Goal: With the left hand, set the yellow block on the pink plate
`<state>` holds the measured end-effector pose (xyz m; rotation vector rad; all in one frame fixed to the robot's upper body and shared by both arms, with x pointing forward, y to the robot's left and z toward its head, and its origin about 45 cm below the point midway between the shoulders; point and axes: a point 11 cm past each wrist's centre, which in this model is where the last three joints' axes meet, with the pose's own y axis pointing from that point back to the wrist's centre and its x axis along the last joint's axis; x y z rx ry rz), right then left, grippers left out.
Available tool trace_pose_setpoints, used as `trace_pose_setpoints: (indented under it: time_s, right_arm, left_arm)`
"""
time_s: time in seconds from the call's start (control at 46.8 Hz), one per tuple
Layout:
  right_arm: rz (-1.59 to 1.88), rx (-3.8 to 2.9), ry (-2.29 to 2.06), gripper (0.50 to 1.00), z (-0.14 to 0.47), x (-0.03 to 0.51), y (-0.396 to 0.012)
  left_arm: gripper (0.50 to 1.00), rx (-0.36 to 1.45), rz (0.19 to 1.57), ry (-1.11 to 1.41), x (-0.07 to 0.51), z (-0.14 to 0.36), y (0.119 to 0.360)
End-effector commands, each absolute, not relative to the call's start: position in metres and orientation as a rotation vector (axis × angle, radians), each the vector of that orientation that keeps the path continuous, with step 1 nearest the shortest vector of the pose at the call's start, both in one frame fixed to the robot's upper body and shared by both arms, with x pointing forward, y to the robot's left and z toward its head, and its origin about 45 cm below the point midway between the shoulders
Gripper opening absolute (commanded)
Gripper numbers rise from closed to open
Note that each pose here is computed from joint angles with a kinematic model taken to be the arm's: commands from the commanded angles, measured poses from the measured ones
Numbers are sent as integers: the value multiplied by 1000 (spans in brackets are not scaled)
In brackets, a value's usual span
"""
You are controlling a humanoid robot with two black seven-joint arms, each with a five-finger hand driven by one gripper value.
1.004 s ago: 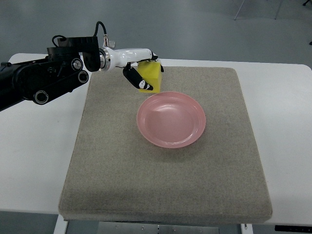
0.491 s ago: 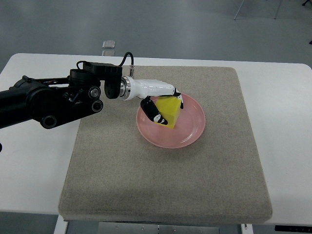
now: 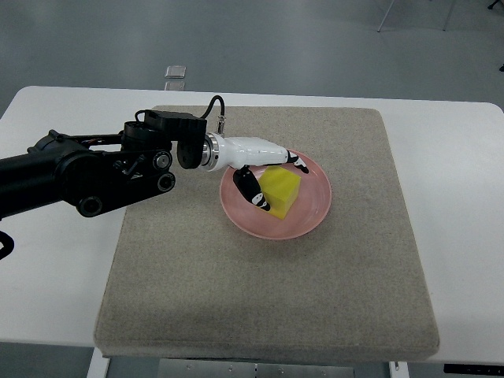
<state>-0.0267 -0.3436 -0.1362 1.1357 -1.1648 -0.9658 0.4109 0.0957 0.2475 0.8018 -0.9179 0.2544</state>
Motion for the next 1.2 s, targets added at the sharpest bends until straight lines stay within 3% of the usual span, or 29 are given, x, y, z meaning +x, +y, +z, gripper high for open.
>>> trace_pose_setpoints:
  time_s: [0.0, 0.149, 0.32, 0.662, 0.897, 1.004, 1.174]
  right_arm:
    - [-966, 1136, -1165, 924, -136, -27, -344]
    - [-965, 1135, -1165, 924, -136, -27, -344]
    - [-965, 1135, -1165, 924, -136, -27, -344]
    - [-966, 1136, -1165, 924, -136, -27, -344]
    - [-965, 1135, -1165, 924, -136, -27, -344]
    - [-966, 1136, -1165, 924, -136, -27, -344]
    - [-966, 1136, -1165, 924, -136, -27, -344]
  left_arm:
    - [992, 798, 261, -921, 413, 251, 96]
    - [994, 778, 285, -895, 414, 260, 100]
    - [994, 673, 411, -718, 425, 283, 115]
    - [994, 454, 674, -356, 454, 316, 162]
    - [994, 100, 882, 140, 466, 304, 198]
    - [994, 14, 957, 198, 477, 311, 218]
    - [994, 18, 1050, 210, 488, 306, 248]
